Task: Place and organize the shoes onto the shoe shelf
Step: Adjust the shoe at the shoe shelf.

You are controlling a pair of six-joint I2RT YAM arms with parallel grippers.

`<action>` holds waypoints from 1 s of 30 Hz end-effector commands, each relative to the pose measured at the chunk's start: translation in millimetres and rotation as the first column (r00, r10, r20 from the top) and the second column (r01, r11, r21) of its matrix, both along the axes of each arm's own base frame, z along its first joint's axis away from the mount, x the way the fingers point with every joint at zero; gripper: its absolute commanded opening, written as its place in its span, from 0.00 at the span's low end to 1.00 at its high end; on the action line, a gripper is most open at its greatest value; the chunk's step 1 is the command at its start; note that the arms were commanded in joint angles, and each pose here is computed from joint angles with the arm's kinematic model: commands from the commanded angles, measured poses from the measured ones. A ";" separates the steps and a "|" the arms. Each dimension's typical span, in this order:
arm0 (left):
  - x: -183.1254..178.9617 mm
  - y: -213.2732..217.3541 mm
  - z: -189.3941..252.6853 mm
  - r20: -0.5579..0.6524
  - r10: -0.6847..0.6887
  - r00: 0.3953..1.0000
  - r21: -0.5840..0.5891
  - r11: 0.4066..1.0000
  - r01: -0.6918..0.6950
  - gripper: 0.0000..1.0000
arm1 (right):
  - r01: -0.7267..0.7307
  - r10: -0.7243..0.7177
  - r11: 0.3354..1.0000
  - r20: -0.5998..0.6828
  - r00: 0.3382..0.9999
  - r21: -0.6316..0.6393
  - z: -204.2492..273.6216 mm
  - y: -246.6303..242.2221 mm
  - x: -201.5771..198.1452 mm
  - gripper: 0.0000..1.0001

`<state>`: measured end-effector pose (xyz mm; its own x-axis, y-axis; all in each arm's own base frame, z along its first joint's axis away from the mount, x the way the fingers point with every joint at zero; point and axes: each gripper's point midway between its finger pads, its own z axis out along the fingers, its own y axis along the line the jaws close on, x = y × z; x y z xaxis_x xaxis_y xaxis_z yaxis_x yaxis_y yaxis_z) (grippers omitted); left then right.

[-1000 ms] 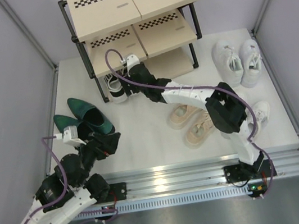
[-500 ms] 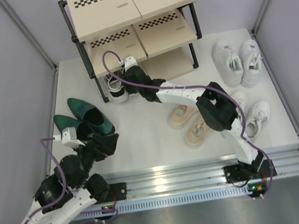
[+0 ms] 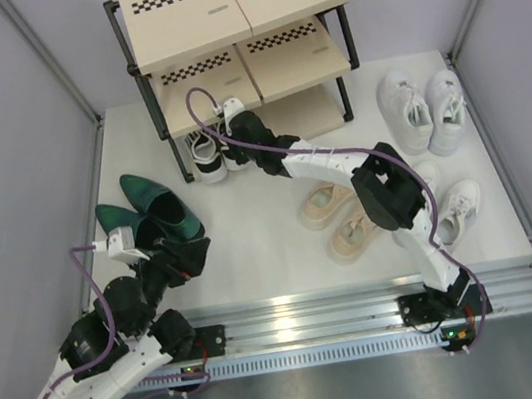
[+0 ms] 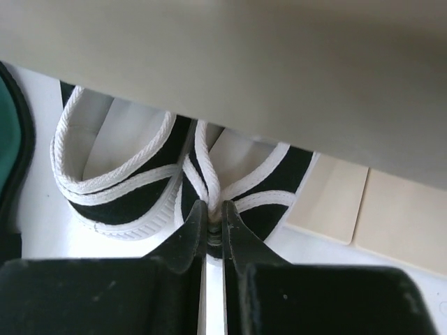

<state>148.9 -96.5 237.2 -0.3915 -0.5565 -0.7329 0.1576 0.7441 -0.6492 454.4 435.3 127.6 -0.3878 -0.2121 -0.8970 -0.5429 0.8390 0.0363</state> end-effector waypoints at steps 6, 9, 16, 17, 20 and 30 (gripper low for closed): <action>-3.2 3.8 14.9 0.026 -0.001 1.000 -0.039 0.999 0.002 0.98 | -0.112 0.112 0.994 0.104 0.988 -0.007 35.5 6.3 -2.1 0.00; -3.3 3.2 14.6 0.024 -0.004 1.000 -0.038 0.999 0.005 0.98 | -0.147 0.151 0.988 0.126 0.980 -0.039 37.5 5.7 -4.6 0.00; -4.3 2.3 15.8 0.025 -0.011 1.000 -0.041 0.999 0.012 0.98 | -0.188 0.201 0.978 0.155 0.967 -0.094 40.0 1.8 -7.6 0.00; -4.4 2.5 16.0 0.026 -0.011 1.000 -0.042 0.999 0.012 0.98 | -0.190 0.204 0.977 0.156 0.967 -0.098 39.5 1.2 -7.9 0.00; -4.7 2.4 16.6 0.027 -0.013 1.000 -0.044 0.999 0.014 0.98 | -0.197 0.212 0.974 0.157 0.964 -0.110 39.5 -0.7 -9.8 0.00; -5.5 1.3 16.1 0.025 -0.020 0.999 -0.045 0.999 0.021 0.98 | -0.203 0.221 0.972 0.168 0.961 -0.120 45.8 -6.0 -14.3 0.00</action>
